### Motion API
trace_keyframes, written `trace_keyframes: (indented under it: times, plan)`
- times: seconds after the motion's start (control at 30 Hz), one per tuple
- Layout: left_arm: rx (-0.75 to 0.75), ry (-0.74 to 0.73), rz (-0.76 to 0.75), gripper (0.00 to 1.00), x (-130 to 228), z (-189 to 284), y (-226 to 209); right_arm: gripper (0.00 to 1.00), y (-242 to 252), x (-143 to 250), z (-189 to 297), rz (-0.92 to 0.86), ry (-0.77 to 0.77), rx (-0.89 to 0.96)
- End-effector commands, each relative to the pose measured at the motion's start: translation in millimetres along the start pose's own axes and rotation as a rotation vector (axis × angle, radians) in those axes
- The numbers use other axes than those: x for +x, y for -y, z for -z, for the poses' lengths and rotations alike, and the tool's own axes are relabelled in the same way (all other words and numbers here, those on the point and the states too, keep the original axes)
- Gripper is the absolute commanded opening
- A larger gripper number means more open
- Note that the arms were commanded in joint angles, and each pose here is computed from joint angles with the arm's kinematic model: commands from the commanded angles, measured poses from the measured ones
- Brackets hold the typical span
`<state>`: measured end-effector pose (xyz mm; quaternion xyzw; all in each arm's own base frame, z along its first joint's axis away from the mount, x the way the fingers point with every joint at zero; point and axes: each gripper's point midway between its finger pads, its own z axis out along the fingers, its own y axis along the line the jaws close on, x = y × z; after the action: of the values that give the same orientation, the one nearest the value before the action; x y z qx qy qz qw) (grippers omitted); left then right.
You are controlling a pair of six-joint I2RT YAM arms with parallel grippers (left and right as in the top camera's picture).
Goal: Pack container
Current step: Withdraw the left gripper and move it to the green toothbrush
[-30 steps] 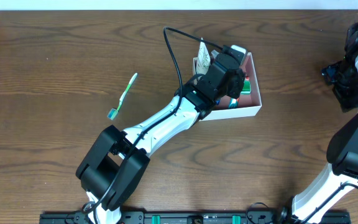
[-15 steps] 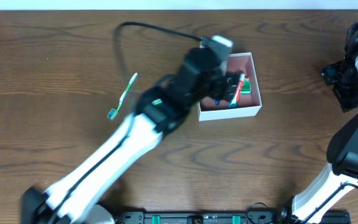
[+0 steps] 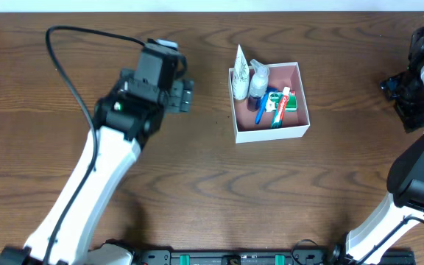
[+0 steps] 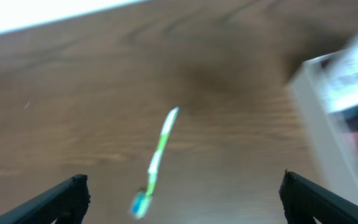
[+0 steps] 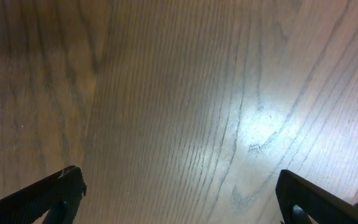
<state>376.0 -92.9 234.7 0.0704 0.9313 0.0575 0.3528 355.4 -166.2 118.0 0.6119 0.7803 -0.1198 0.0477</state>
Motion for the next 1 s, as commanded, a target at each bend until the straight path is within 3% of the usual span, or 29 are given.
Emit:
trace_keyframes:
  times: [0.0,0.23,0.43,0.97]
  plan:
    - [-0.071,-0.096,-0.013,0.98,15,-30,-24,0.99,1,-3,-1,-0.015,0.011,0.009]
    - [0.042,-0.314,0.058,0.98,59,-86,-26,0.99,1,-3,-1,-0.015,0.011,0.009]
    - [0.041,-0.427,0.051,0.98,87,-116,-35,0.99,1,-3,-1,-0.014,0.011,0.009]
    - [0.104,-0.516,0.004,0.98,114,-152,-23,0.99,1,-3,-1,-0.014,0.011,0.009]
